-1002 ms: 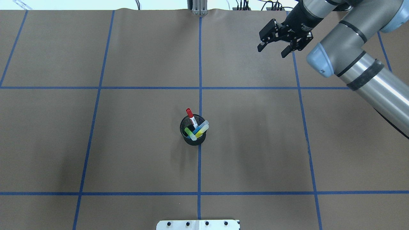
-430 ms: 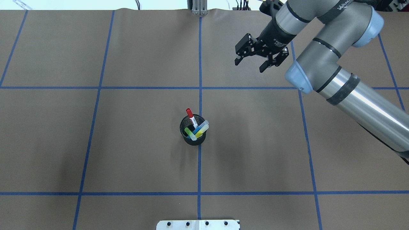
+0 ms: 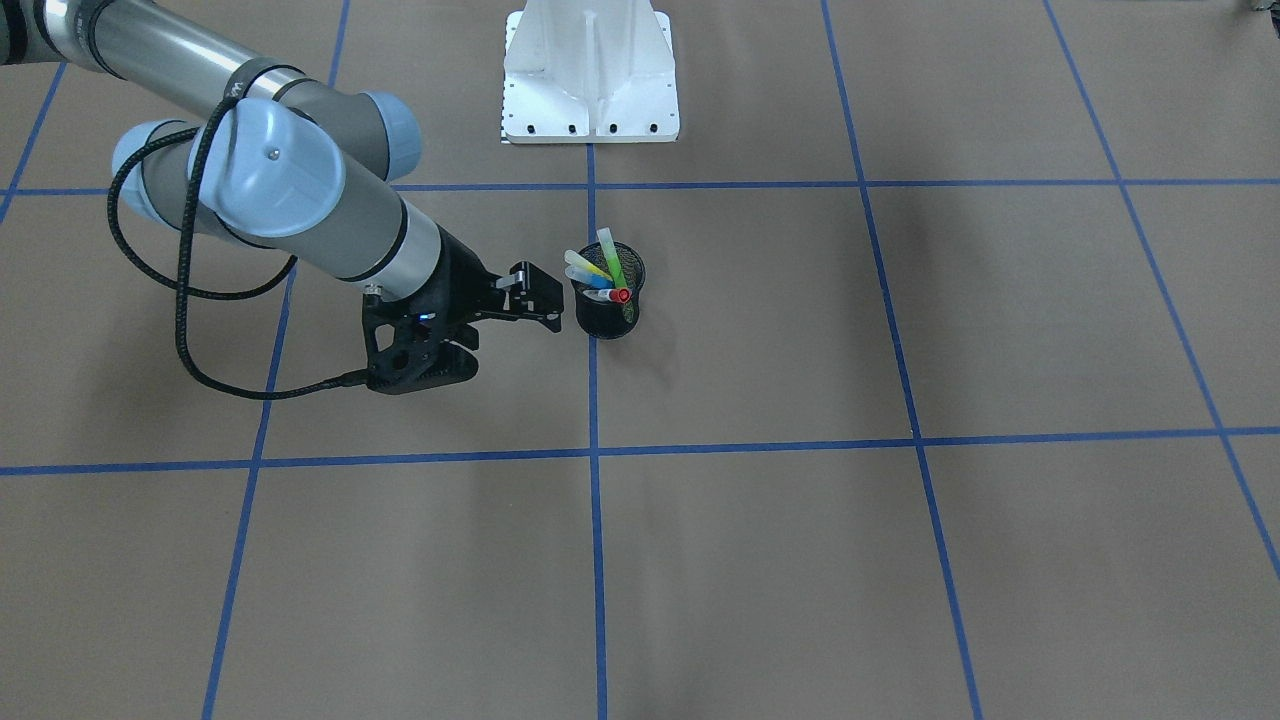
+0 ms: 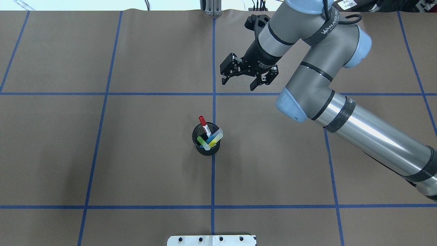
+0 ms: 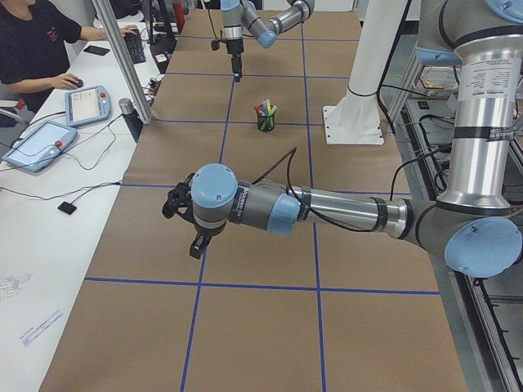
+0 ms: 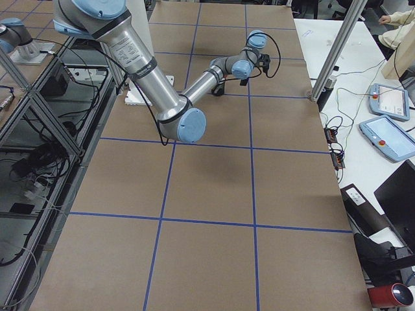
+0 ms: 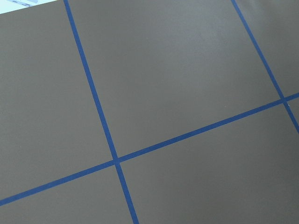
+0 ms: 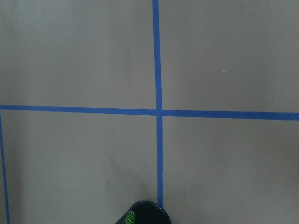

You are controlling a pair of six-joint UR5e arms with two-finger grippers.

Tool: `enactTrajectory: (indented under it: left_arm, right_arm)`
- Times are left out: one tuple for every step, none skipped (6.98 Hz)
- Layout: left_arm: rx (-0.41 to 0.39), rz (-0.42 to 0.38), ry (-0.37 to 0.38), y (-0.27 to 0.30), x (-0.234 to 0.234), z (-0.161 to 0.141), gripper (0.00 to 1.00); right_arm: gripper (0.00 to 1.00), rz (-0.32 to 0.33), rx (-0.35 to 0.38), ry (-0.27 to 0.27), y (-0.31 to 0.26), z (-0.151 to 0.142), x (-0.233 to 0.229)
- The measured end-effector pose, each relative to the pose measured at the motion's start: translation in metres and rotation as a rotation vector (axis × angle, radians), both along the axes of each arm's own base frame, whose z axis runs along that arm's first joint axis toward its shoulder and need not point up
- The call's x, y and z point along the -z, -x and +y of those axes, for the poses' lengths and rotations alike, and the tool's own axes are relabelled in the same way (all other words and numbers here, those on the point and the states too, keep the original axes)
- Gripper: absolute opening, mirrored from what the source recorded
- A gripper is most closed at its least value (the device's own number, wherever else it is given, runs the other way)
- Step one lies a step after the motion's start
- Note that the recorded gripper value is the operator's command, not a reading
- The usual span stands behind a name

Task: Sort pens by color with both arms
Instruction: 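Move the right gripper toward the black mesh pen cup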

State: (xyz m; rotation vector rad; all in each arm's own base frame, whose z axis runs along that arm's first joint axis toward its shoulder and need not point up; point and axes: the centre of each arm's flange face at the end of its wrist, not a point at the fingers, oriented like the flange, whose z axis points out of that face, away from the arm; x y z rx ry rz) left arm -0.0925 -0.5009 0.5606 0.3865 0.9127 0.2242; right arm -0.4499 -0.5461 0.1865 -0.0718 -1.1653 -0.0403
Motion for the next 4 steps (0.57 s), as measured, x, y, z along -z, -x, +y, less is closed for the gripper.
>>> enactTrajectory:
  left_arm:
    - [0.0, 0.0, 0.0, 0.0, 0.0, 0.0, 0.99]
    - [0.001, 0.001, 0.0, 0.0, 0.001, -0.001, 0.99]
    - [0.002, 0.001, 0.001, 0.0, 0.001, -0.001, 0.99]
    - [0.004, 0.001, 0.001, 0.0, 0.002, -0.001, 0.99]
  right_arm:
    - [0.91, 0.005, 0.009, 0.005, 0.015, 0.012, 0.002]
    - [0.87, 0.01, 0.023, 0.005, 0.032, 0.025, 0.002]
    - [0.84, 0.016, 0.033, 0.003, 0.044, 0.036, 0.001]
    - [0.81, 0.022, 0.038, 0.013, 0.053, 0.044, -0.001]
